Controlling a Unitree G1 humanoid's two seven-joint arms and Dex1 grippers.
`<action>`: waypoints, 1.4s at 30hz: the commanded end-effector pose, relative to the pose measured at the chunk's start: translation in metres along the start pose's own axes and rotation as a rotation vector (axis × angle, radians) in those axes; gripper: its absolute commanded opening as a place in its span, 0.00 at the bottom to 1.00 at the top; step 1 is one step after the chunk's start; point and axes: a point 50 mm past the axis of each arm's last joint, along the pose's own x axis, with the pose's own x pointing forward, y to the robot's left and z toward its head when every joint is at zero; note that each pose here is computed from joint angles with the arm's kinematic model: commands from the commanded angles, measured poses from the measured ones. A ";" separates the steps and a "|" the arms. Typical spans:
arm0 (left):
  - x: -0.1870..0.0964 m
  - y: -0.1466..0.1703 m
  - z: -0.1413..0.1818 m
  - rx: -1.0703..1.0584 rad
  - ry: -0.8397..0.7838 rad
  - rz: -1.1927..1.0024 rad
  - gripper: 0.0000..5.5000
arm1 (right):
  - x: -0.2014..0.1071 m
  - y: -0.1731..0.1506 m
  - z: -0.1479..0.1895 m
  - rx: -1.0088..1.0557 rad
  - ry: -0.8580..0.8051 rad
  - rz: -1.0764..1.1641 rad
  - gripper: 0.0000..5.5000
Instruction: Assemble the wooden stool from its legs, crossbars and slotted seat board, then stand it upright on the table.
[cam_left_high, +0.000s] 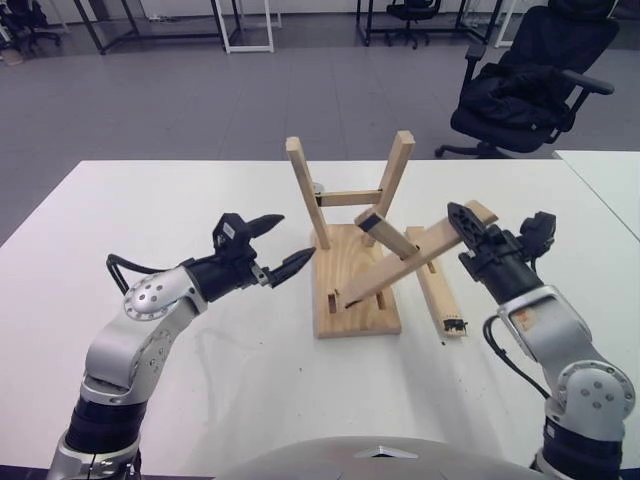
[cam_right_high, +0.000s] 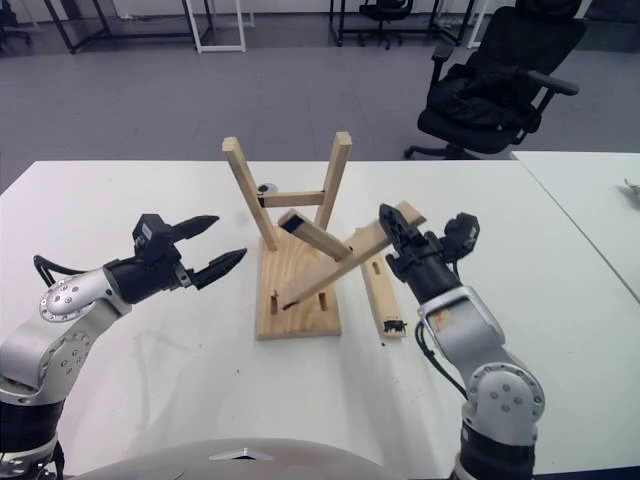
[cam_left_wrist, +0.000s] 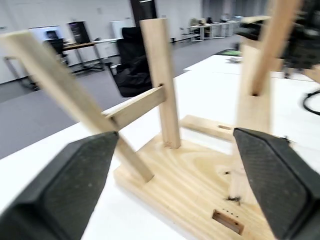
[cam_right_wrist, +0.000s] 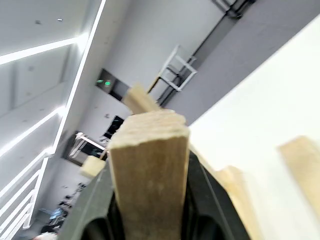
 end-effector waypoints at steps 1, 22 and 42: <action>-0.006 0.006 -0.022 -0.040 0.035 0.117 0.83 | -0.007 -0.009 -0.004 -0.122 0.020 -0.067 0.19; -0.009 0.020 -0.024 -0.086 -0.026 0.329 0.83 | -0.016 -0.013 -0.010 -0.522 -0.054 -0.268 0.19; -0.002 0.004 -0.017 -0.075 -0.025 0.309 0.83 | 0.016 0.010 -0.022 -0.628 -0.047 -0.186 0.19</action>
